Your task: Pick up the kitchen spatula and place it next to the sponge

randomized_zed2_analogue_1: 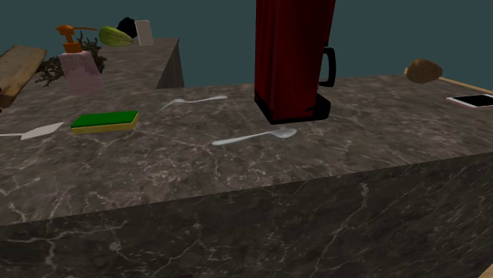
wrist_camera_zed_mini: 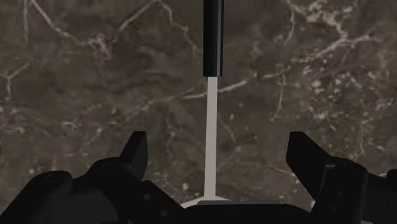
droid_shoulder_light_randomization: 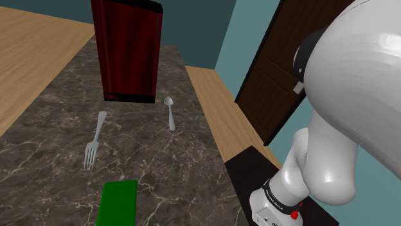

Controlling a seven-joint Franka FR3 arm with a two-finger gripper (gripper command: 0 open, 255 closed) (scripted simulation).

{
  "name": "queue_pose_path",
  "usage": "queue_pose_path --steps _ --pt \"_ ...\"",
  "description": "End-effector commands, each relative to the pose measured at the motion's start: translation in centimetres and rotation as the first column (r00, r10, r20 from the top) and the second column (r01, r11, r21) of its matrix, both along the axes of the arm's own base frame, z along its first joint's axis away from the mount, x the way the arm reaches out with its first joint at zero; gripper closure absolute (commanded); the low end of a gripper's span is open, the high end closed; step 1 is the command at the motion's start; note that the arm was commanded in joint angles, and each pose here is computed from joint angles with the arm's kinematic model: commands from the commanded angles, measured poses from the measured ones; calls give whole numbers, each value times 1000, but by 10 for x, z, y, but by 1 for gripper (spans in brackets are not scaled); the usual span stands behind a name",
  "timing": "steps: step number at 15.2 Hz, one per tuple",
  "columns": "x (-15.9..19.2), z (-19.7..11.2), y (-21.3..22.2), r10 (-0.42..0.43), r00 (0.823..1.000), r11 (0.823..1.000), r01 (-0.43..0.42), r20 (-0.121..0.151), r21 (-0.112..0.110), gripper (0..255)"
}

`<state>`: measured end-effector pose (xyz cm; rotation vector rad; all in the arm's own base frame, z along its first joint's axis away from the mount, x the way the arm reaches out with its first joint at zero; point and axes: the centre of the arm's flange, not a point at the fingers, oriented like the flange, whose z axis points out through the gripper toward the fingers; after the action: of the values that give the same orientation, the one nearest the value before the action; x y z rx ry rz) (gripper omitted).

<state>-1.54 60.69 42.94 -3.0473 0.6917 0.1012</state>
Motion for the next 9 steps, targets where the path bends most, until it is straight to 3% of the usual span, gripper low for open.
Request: queue_pose_path --steps 1,9 --pt "2 23 0 0 1000 1000 0 0 -1 0" --pt "3 33 -1 0 1000 1000 0 0 -1 0"
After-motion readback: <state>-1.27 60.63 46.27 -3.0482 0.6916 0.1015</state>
